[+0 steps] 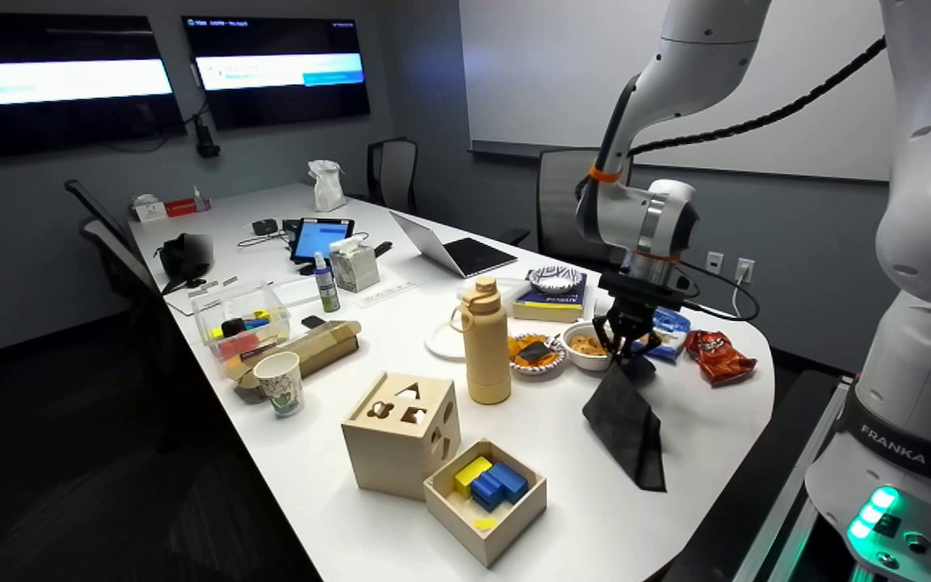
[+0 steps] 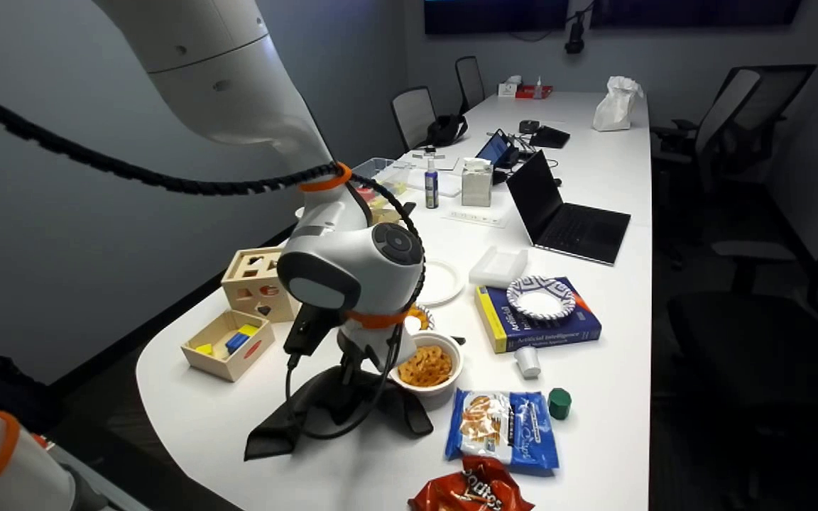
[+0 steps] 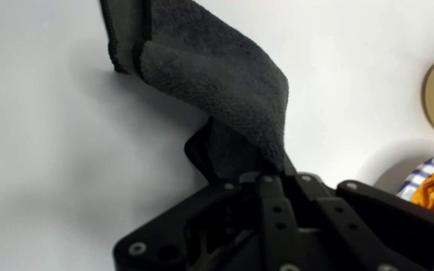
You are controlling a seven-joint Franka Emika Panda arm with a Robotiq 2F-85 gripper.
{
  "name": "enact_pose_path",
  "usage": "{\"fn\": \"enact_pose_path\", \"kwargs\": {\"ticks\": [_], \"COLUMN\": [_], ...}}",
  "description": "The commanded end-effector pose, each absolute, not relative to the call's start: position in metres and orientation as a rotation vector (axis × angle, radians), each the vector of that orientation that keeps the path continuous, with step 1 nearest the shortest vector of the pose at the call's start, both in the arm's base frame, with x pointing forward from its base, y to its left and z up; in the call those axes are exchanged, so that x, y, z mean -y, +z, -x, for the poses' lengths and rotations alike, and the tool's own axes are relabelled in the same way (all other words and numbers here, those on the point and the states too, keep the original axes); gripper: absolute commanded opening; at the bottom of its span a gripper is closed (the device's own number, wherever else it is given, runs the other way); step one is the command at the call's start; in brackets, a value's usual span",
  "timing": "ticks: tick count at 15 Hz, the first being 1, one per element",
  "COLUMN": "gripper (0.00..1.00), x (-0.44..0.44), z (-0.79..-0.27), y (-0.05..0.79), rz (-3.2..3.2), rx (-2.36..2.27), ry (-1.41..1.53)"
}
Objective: Use the black towel to clean the table
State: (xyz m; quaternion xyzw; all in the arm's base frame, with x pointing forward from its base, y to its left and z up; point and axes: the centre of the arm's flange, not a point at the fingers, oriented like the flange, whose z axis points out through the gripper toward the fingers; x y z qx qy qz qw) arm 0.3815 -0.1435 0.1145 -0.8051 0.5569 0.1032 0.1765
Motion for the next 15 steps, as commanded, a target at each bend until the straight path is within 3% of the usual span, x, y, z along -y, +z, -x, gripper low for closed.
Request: {"fn": "enact_pose_path", "kwargs": {"ticks": [1, 8, 15], "gripper": [0.01, 0.01, 0.01], "x": [0.125, 0.121, 0.205], "z": [-0.417, -0.351, -0.303], "y": [0.092, 0.089, 0.082], "rz": [2.308, 2.134, 1.95], "rx": [-1.389, -1.423, -1.903], "ry": [0.477, 0.969, 0.93]}}
